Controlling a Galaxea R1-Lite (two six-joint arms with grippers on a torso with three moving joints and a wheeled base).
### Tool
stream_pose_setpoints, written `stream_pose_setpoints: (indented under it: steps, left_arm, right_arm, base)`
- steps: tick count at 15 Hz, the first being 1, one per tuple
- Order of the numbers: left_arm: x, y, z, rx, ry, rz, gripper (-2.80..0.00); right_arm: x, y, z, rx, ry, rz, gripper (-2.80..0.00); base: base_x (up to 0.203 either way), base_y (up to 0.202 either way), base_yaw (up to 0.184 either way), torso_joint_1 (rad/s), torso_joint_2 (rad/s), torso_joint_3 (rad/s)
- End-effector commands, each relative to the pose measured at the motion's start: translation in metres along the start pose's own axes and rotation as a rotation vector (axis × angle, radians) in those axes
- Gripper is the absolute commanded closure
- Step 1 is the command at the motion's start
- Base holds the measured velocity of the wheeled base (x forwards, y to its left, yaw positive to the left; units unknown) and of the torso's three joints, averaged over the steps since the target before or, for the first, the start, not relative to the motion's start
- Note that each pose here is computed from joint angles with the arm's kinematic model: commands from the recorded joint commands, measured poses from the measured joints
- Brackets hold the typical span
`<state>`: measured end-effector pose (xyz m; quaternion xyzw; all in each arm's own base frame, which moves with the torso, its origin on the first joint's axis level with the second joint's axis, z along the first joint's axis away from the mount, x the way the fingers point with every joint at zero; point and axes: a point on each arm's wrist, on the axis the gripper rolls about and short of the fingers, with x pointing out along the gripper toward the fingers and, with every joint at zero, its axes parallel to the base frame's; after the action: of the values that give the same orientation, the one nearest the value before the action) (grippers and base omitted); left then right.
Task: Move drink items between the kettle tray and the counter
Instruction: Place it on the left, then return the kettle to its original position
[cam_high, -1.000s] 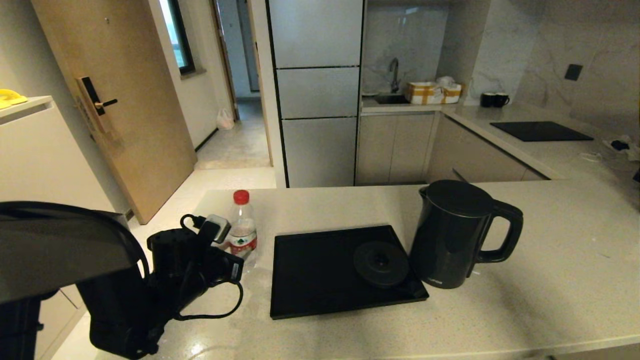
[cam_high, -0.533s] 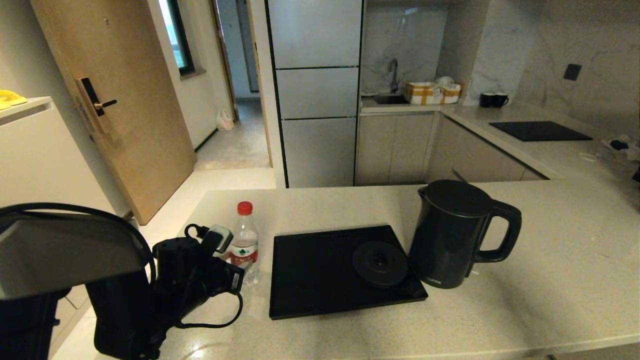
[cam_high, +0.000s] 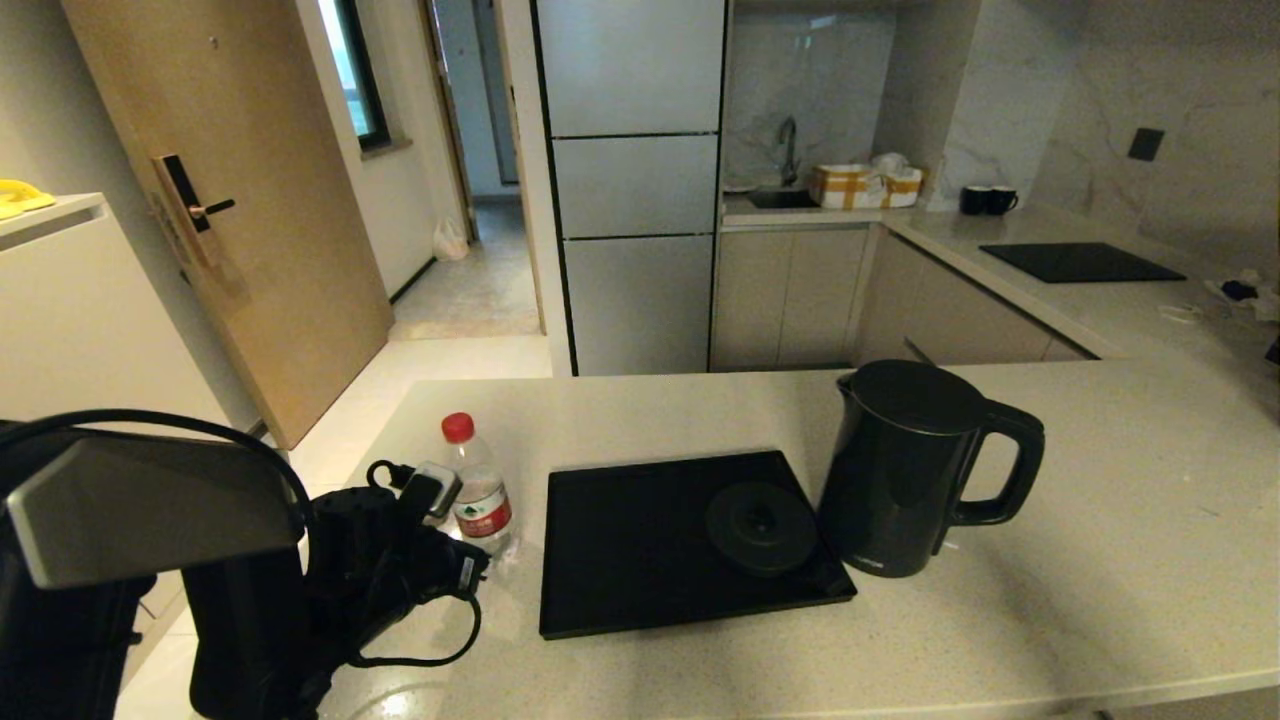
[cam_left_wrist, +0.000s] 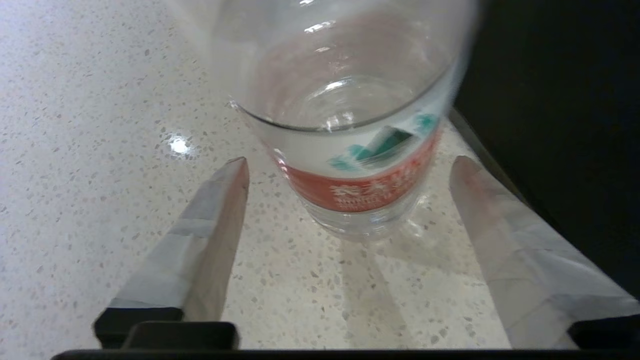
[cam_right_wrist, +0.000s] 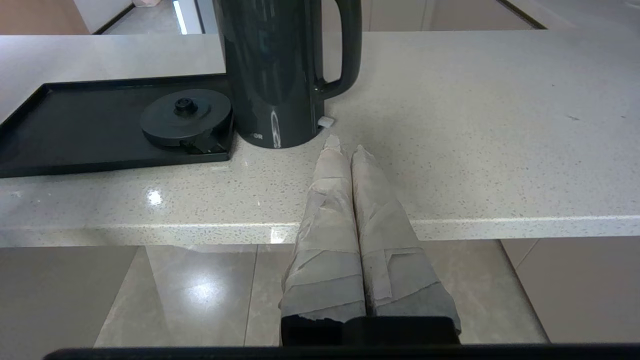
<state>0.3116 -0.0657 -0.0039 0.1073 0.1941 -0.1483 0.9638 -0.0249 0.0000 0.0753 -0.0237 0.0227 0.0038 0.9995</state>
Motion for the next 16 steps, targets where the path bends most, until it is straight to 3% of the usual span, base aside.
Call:
stream_pose_setpoints:
  steps: [1, 5, 9, 13, 16]
  left_arm:
    - [-0.01, -0.002, -0.005, 0.002, 0.002, -0.002, -2.8]
    - [-0.026, -0.003, -0.006, -0.009, 0.005, -0.003, -2.8]
    - [-0.089, 0.0, 0.02, -0.066, -0.074, 0.02, -2.8]
    - [-0.161, 0.014, 0.053, -0.079, -0.273, 0.154, -2.8]
    - [-0.204, 0.02, 0.075, -0.088, -0.325, 0.261, -2.8]
  right_arm:
    - [0.0, 0.0, 0.0, 0.0, 0.0, 0.001, 0.0]
    - [0.0, 0.0, 0.0, 0.0, 0.0, 0.001, 0.0]
    - [0.0, 0.0, 0.0, 0.0, 0.002, 0.001, 0.0]
    - [0.0, 0.0, 0.0, 0.0, 0.002, 0.001, 0.0]
    - [0.0, 0.0, 0.0, 0.0, 0.0, 0.001, 0.0]
  base:
    - [0.0, 0.0, 0.0, 0.0, 0.0, 0.0]
    - [0.0, 0.0, 0.0, 0.0, 0.0, 0.0]
    - [0.0, 0.0, 0.0, 0.0, 0.0, 0.0]
    - [0.0, 0.0, 0.0, 0.0, 0.0, 0.0]
    - [0.0, 0.0, 0.0, 0.0, 0.0, 0.0]
